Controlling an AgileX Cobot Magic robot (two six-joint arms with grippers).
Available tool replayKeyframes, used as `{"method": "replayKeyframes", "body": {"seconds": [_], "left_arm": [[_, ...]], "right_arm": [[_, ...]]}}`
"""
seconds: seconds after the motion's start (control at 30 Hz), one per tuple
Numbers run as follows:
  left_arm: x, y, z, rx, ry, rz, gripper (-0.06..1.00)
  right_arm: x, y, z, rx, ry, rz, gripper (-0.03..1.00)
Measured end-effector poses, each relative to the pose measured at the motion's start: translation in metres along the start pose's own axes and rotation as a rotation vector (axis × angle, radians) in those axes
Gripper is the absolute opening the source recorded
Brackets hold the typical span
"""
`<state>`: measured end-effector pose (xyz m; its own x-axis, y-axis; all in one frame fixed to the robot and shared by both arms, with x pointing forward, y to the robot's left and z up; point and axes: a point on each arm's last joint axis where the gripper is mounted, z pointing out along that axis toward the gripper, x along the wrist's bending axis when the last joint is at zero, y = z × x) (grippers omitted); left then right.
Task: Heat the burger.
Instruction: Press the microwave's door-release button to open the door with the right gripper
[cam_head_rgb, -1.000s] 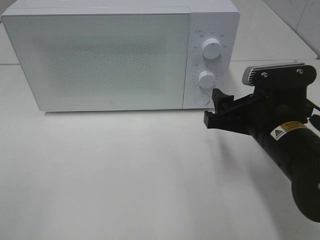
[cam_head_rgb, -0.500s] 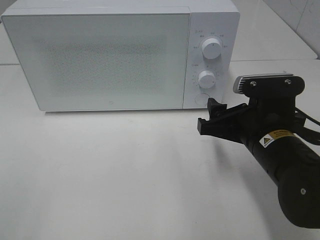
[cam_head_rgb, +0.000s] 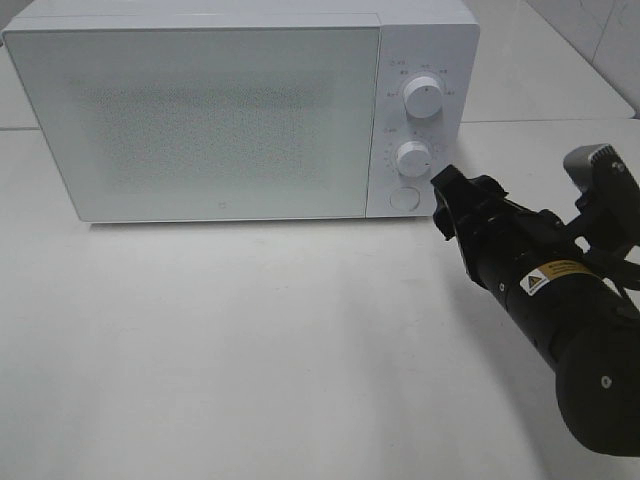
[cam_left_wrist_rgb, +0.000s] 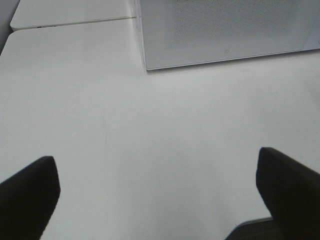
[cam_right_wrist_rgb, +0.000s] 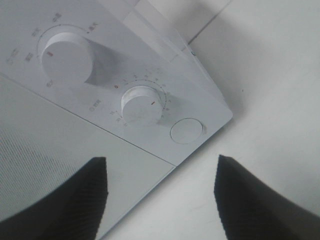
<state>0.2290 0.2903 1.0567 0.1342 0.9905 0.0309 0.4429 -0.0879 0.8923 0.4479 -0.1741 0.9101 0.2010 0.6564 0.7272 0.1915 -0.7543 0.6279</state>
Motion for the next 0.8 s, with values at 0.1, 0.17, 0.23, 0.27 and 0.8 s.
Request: {"method": "replayKeyframes", "body": {"seconds": [0.1, 0.17, 0.23, 0.27, 0.8], "left_arm": [[0.0000, 0.0000, 0.0000, 0.000, 0.000, 0.000, 0.99], [0.0000, 0.0000, 0.0000, 0.000, 0.000, 0.000, 0.99], [0.0000, 0.0000, 0.0000, 0.000, 0.000, 0.000, 0.99], [0.0000, 0.0000, 0.0000, 0.000, 0.000, 0.000, 0.99], [0.0000, 0.0000, 0.0000, 0.000, 0.000, 0.000, 0.99]], "right_arm": [[-0.0011, -0.0015, 0.0000, 0.015, -0.013, 0.191, 0.55], [-0.0022, -0.0025, -0.0001, 0.023, -0.030, 0.417, 0.46], [-0.0024, -0.0026, -0.0001, 0.022, -0.033, 0.468, 0.43], [-0.0026, -0.0029, -0.0001, 0.024, -0.037, 0.547, 0.37], [0.0001, -0.0064, 0.0037, 0.042, -0.076, 0.693, 0.00]]}}
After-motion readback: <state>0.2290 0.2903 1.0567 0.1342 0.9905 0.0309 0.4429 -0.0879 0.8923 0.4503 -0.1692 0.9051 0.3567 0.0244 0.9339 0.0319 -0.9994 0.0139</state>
